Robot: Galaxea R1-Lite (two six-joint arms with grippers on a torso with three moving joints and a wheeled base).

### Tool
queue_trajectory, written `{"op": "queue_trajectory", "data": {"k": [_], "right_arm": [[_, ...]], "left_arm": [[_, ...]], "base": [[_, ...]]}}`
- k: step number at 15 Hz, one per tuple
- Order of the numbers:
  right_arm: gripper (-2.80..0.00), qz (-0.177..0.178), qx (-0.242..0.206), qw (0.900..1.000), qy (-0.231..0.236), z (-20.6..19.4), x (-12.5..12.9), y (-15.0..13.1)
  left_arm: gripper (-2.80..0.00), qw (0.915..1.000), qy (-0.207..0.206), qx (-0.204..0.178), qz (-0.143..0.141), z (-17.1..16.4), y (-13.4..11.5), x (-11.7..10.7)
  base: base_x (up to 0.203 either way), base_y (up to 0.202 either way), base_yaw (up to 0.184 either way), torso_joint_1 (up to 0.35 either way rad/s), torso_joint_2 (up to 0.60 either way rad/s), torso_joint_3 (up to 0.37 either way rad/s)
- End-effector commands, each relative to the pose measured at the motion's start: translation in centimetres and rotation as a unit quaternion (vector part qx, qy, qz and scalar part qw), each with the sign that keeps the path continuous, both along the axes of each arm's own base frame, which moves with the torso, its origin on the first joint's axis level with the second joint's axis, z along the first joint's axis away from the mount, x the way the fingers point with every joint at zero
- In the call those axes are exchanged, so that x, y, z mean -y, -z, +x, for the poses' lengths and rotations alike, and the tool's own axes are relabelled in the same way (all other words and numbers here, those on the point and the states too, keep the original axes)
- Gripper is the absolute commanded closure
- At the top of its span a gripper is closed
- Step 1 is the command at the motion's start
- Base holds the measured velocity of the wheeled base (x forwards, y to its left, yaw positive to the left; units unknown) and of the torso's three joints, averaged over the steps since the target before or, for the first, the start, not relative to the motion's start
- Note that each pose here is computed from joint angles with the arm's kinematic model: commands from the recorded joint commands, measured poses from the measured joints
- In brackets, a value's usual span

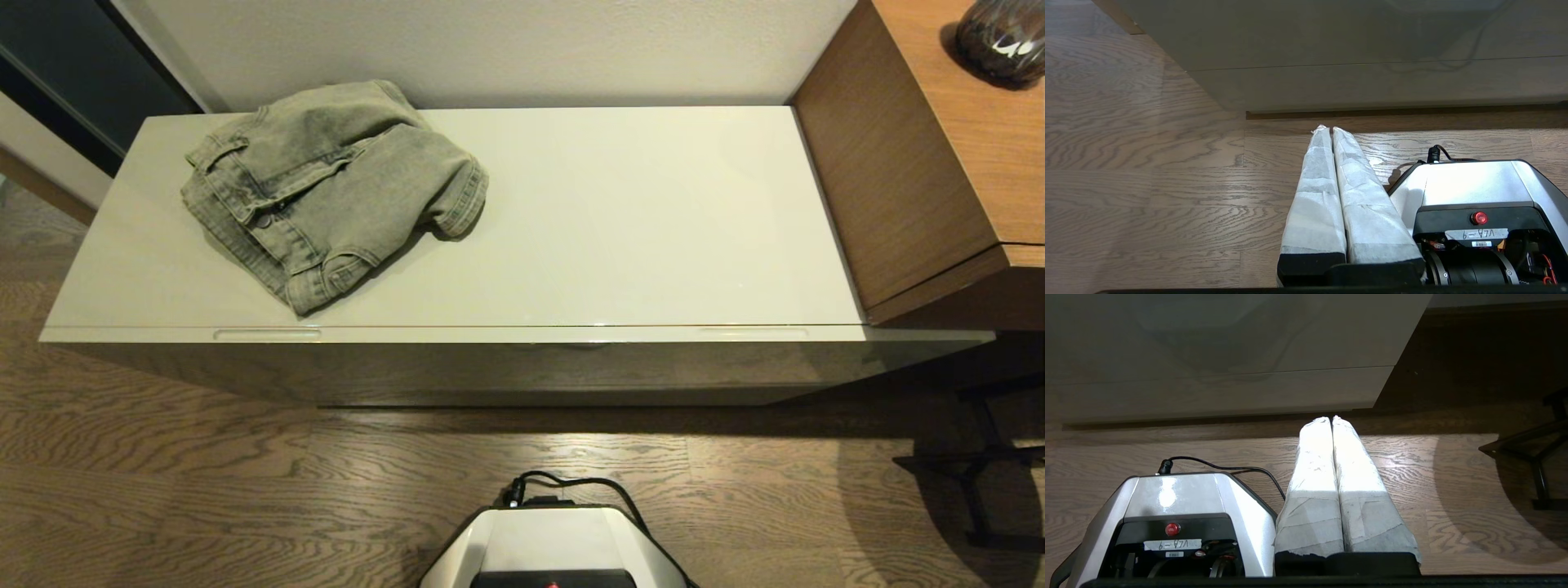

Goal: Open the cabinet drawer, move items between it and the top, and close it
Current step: Open the drawer

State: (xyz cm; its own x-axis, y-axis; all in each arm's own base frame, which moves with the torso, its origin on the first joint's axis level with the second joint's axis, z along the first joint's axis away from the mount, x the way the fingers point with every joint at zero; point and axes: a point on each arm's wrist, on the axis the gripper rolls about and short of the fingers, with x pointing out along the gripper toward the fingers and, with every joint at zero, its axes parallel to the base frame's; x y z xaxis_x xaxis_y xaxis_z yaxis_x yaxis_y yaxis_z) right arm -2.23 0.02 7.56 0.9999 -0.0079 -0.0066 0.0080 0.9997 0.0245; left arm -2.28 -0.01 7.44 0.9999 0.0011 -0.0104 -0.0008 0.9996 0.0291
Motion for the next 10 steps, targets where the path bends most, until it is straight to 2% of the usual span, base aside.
{"op": "queue_trajectory", "data": {"k": [1,10], "right_arm": [[0.00,0.000,-0.001,1.000,0.000,0.01,0.00,0.04],[0.00,0.000,-0.001,1.000,0.000,0.01,0.00,0.04]], "left_arm": [[0.00,1.0000,0.001,0.000,0.000,0.01,-0.02,0.00],[0.00,1.0000,0.001,-0.001,0.000,0.01,0.00,0.00]], "base": [[0.000,0.000,0.000,0.000,0.00,0.000],[0.000,0.000,0.000,0.000,0.00,0.000]]}}
